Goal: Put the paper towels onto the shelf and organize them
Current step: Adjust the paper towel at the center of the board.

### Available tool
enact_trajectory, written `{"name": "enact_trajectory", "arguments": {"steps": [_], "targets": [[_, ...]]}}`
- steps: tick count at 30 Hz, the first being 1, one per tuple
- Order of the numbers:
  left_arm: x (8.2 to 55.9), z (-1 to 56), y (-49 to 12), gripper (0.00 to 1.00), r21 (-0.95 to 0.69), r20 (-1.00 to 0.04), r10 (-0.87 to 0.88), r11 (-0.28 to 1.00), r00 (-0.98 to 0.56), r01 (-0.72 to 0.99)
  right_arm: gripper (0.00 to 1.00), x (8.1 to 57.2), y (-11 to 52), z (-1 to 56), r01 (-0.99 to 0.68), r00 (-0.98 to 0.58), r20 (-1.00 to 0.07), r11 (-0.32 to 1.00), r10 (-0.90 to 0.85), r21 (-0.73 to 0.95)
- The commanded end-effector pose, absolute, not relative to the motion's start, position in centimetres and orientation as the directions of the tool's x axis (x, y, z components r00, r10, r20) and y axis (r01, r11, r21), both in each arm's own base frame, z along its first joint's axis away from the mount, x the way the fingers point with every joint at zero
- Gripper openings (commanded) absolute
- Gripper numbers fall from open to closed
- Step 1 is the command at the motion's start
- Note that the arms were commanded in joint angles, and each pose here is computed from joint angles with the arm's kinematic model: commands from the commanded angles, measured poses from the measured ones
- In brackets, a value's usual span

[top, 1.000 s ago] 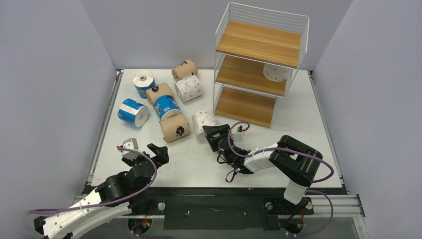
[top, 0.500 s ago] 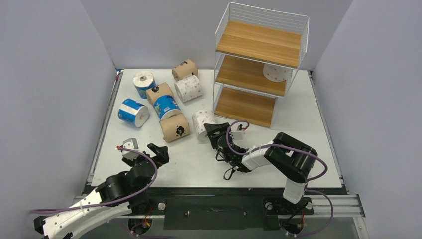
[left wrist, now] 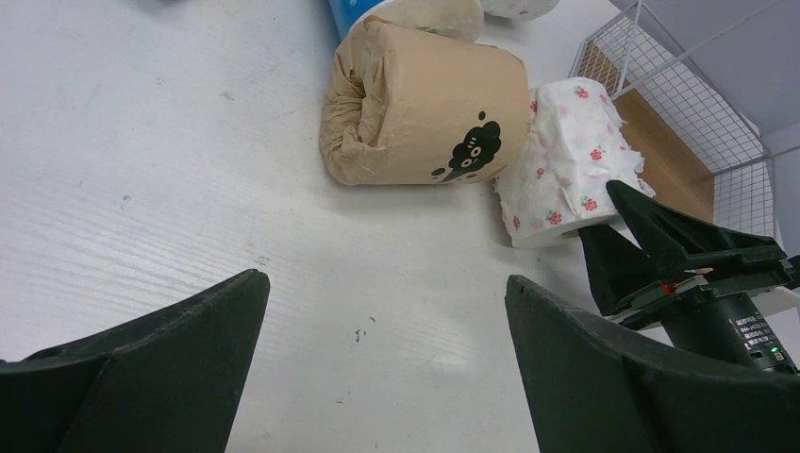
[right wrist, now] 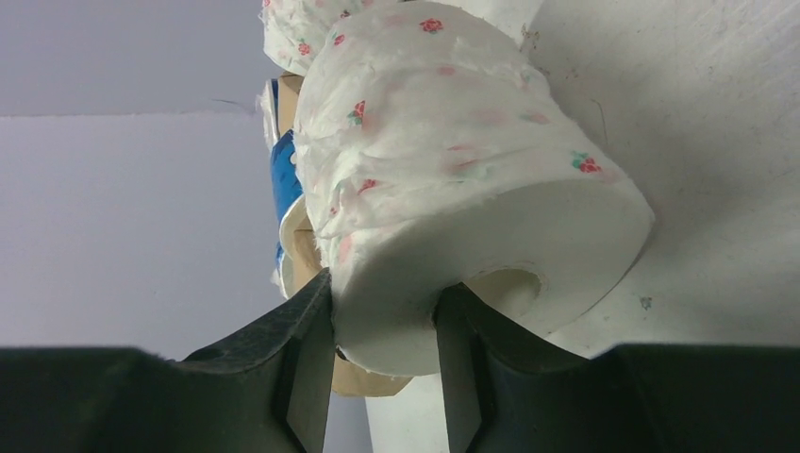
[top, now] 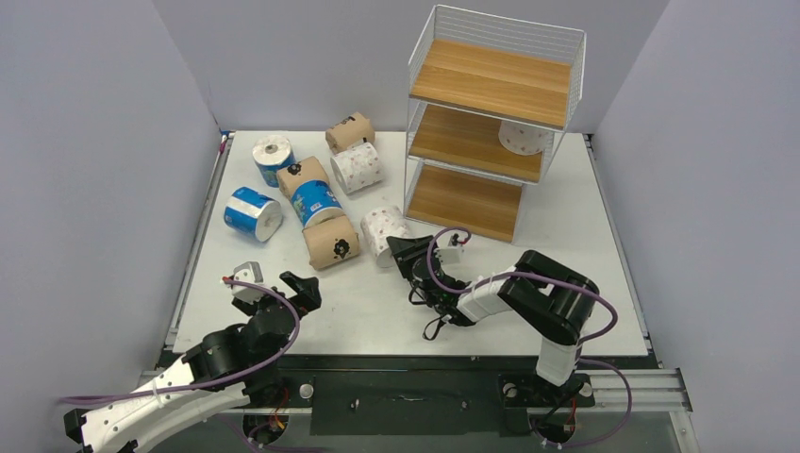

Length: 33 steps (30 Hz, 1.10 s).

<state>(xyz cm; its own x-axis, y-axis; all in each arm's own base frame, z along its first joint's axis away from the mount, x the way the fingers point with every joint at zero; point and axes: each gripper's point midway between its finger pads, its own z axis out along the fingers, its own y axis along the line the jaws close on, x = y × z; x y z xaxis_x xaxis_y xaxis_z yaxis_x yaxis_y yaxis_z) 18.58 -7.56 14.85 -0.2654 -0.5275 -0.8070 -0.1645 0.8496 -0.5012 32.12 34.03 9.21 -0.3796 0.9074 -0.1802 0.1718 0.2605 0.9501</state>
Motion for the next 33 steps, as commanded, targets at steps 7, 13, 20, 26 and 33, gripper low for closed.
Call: {"name": "enact_trajectory", "arguments": {"steps": [7,13,20,26,33], "targets": [[18.9,15.8,-7.8,0.97,-0.565,-0.772,-0.593,0.805,-0.23,-0.18,0.21,29.5,32.7,15.0,0.043,-0.427,-0.328,0.382,0.843,0.923],[19.0,16.1,-8.3,0.96,-0.572,-0.769,-0.595,0.804,-0.235,-0.164,0.21,26.3,31.3,18.0,-0.089,-0.567,-0.602,0.685,0.562,0.723],[19.4,16.4,-9.8,0.96,-0.579,-0.766,-0.59,0.806,-0.255,-0.123,0.22,22.2,28.0,19.1,-0.298,-0.643,-0.764,0.901,0.054,0.315],[19.9,16.6,-11.8,0.96,-0.577,-0.77,-0.571,0.813,-0.284,-0.071,0.24,19.2,24.6,16.9,-0.484,-0.669,-0.657,0.875,-0.348,0.029],[20.5,16.5,-14.3,0.96,-0.564,-0.778,-0.541,0.826,-0.321,-0.024,0.25,18.5,22.9,15.2,-0.55,-0.654,-0.564,0.829,-0.504,-0.103]]}}
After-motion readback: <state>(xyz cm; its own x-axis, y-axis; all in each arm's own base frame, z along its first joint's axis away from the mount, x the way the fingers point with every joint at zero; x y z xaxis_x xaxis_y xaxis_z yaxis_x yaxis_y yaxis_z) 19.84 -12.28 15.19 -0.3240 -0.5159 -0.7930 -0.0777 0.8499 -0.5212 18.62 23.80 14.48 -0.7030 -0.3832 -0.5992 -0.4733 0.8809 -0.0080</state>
